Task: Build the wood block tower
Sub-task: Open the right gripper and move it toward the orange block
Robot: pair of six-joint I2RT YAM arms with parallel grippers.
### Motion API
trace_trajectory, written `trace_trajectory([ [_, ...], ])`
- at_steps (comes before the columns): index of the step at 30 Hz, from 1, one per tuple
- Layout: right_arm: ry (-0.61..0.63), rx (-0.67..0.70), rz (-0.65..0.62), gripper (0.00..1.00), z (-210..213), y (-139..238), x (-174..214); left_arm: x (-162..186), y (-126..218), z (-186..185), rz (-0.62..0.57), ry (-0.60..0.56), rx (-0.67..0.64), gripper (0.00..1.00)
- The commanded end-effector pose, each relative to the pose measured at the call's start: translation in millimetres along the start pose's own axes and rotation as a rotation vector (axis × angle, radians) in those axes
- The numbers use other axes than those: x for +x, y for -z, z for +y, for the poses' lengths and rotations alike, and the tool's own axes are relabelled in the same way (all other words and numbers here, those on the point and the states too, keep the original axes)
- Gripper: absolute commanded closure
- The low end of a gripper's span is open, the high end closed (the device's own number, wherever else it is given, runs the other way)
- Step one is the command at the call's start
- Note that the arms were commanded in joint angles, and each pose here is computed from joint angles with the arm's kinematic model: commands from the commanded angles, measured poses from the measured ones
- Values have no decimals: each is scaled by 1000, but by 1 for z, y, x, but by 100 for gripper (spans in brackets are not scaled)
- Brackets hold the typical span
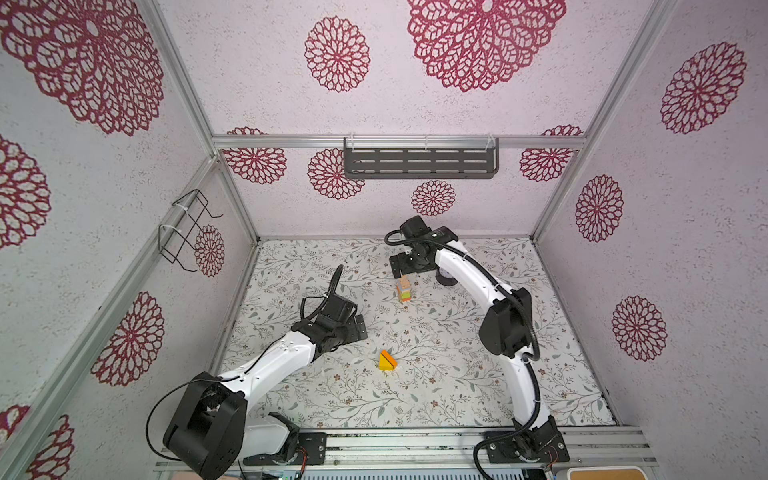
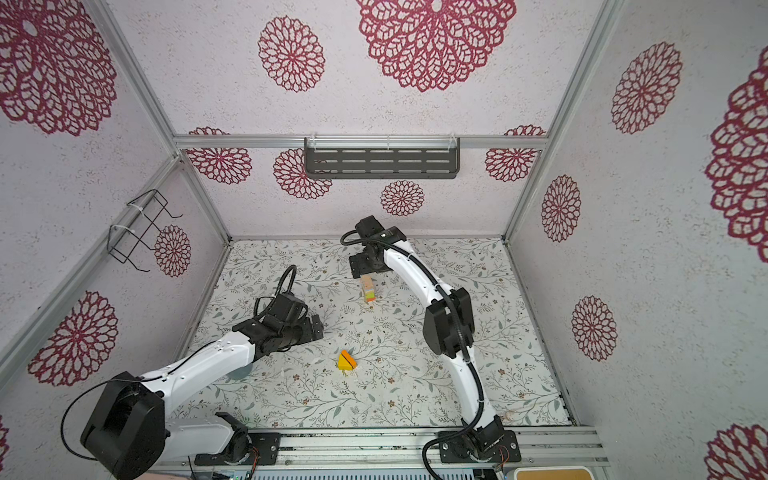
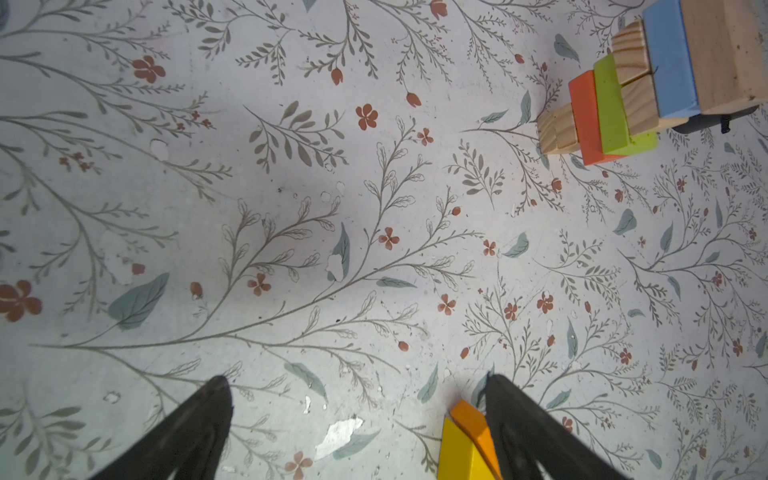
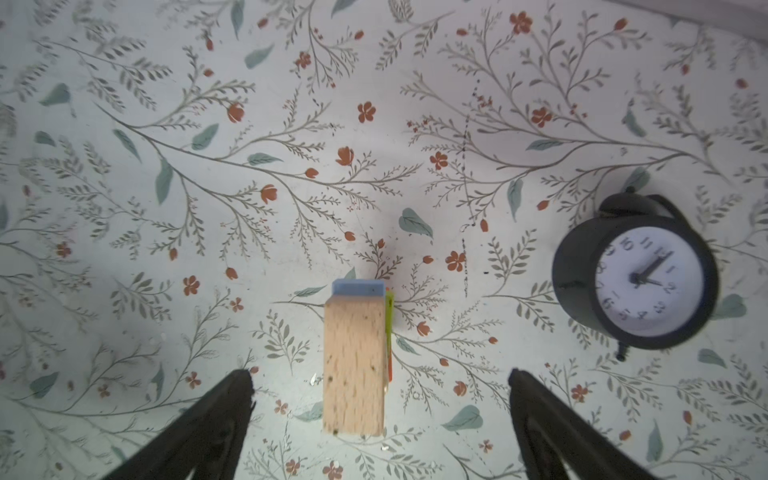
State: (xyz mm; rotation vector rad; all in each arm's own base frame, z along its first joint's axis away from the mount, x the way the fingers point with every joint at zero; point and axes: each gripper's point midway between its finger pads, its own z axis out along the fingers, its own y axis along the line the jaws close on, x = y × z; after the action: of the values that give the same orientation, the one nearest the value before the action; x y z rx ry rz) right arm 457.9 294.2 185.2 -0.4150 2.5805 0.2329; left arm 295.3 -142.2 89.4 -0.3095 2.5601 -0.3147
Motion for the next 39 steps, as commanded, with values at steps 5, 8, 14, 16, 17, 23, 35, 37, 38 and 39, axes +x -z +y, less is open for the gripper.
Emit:
trace_trajectory([
  [5,0,-113,-176,6,2,93,-5,-23,31,-4,-79,22,13,2],
  [8,15,-144,-146,36,6,101,25,-26,43,2,-95,18,-15,2],
  [14,81,-132,-49,77,17,98,99,-21,61,17,-104,26,-50,1],
  [16,86,-142,-37,78,21,96,119,-17,63,20,-100,39,-50,1],
  [17,80,-161,-35,78,26,94,129,-13,62,22,-97,45,-49,1],
  [23,88,-278,-3,61,57,72,177,9,57,34,-50,83,-63,0],
  [35,200,-300,76,47,100,27,238,25,54,55,-60,132,-104,1],
  [37,220,-291,88,42,106,21,241,24,54,56,-63,131,-108,2],
  [38,229,-286,96,41,109,17,243,24,54,56,-64,130,-110,2],
  [39,235,-281,103,40,111,14,245,24,54,57,-63,130,-111,2],
])
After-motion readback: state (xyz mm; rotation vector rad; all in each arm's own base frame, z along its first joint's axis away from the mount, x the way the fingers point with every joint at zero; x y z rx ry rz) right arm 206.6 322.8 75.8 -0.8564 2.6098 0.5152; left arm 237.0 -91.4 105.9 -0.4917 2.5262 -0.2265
